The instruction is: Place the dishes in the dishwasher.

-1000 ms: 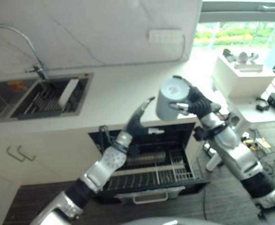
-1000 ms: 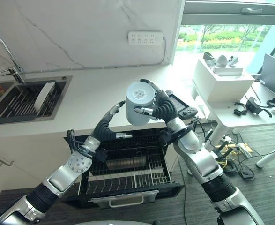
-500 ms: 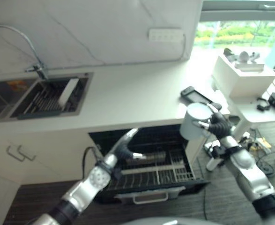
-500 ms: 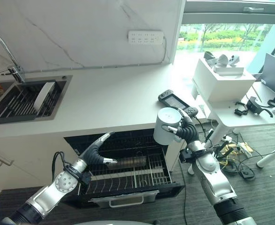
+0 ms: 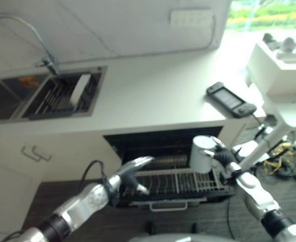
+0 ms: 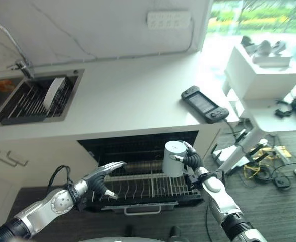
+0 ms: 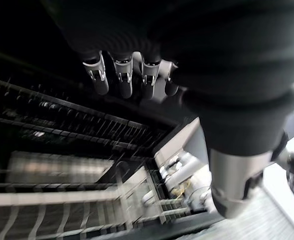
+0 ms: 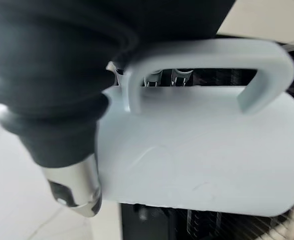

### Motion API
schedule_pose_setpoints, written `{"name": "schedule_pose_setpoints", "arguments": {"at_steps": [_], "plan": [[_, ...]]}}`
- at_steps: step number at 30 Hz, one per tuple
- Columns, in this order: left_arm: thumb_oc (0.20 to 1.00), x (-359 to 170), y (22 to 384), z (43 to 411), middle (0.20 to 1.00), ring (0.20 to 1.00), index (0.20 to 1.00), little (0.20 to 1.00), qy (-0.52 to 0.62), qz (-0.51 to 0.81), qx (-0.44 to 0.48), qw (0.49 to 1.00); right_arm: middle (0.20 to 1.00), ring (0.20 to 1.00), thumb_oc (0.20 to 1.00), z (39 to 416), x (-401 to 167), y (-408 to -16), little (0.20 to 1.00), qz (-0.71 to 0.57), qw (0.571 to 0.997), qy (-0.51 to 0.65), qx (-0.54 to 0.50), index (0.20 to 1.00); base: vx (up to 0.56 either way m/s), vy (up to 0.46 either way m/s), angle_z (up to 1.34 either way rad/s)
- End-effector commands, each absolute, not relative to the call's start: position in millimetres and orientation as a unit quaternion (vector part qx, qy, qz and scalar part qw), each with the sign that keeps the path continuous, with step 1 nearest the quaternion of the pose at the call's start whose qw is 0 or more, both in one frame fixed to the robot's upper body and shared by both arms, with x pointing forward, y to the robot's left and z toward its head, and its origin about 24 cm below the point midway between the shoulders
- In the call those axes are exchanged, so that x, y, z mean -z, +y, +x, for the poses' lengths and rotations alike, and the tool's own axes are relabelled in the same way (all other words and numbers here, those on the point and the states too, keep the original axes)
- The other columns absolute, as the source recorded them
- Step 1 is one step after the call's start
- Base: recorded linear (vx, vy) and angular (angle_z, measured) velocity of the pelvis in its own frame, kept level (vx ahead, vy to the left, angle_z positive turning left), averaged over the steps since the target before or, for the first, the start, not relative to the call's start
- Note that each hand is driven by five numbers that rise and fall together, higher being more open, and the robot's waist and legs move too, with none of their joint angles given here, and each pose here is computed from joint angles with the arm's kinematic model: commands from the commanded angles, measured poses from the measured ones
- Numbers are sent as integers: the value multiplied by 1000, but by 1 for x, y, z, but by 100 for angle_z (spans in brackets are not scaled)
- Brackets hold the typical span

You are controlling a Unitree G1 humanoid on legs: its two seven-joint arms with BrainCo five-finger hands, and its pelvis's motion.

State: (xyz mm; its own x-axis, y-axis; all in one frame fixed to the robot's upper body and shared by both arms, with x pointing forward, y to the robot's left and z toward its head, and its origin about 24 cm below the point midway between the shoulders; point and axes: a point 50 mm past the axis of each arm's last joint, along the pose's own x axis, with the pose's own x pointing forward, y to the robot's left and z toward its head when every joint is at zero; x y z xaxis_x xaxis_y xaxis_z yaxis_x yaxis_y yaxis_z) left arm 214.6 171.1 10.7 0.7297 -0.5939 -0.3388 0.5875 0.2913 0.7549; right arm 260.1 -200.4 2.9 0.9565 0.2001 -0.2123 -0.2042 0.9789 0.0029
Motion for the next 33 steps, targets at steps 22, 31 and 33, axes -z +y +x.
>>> {"name": "schedule_pose_setpoints", "arguments": {"at_steps": [22, 31, 33], "plan": [[1000, -26, 174, 247, 1000, 1000, 1000, 1000, 16, 658, 416, 627, 200, 200, 200, 347, -65, -214, 200, 46, 998, 42, -25, 200, -63, 7, 9], [1000, -34, 161, 260, 1000, 1000, 1000, 1000, -15, 675, 405, 617, 200, 200, 200, 369, -95, -238, 200, 13, 998, 22, 50, 200, -78, 5, 0], [1000, -35, 161, 261, 1000, 1000, 1000, 1000, -16, 675, 402, 618, 200, 200, 200, 370, -96, -241, 200, 4, 998, 22, 58, 200, -23, 14, 1]]}}
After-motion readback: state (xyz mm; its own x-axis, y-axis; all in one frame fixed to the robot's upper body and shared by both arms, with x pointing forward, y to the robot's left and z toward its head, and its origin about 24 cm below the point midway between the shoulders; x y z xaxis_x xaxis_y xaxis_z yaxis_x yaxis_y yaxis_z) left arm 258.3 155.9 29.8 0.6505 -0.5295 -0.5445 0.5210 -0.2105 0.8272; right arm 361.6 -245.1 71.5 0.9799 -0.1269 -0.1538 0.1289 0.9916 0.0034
